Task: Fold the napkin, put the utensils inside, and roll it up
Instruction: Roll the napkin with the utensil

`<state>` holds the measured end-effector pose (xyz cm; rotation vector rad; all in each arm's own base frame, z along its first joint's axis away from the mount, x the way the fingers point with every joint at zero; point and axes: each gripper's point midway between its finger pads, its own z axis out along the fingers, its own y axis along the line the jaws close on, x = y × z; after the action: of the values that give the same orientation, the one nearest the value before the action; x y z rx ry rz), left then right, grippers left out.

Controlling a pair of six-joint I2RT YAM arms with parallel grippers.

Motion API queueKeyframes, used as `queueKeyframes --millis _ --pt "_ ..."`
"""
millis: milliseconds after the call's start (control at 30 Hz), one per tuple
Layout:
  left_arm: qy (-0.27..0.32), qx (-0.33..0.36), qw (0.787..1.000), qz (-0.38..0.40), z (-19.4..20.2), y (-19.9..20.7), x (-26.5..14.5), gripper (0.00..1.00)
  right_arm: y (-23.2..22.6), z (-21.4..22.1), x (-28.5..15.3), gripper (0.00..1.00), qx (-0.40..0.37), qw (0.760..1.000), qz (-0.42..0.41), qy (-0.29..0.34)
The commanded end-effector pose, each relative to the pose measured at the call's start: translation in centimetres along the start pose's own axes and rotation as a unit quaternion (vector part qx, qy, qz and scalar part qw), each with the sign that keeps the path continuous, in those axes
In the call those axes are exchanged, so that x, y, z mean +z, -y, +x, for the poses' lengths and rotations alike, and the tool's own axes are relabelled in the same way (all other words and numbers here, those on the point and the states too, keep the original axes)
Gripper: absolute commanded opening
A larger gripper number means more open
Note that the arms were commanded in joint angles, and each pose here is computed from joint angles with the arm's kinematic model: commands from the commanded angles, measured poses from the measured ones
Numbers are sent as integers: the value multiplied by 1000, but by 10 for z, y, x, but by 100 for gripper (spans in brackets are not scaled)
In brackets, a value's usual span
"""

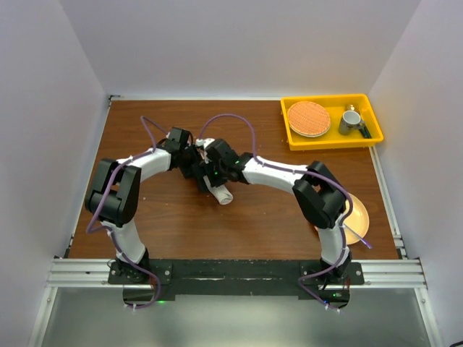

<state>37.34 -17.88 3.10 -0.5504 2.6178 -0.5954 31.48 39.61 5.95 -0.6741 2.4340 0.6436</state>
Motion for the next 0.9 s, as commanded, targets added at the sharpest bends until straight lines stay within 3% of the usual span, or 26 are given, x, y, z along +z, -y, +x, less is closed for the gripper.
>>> queueKeyframes --millis 0,233,867 --pt "4 15 999 33 -4 17 -8 51 -4 -29 -18 87 -78 988 115 64" --pt "1 12 999 34 -2 17 -9 51 -2 -32 -10 87 -147 960 225 83" --pt "-2 2 999 52 -1 21 -12 51 -3 0 27 83 -134 968 208 48"
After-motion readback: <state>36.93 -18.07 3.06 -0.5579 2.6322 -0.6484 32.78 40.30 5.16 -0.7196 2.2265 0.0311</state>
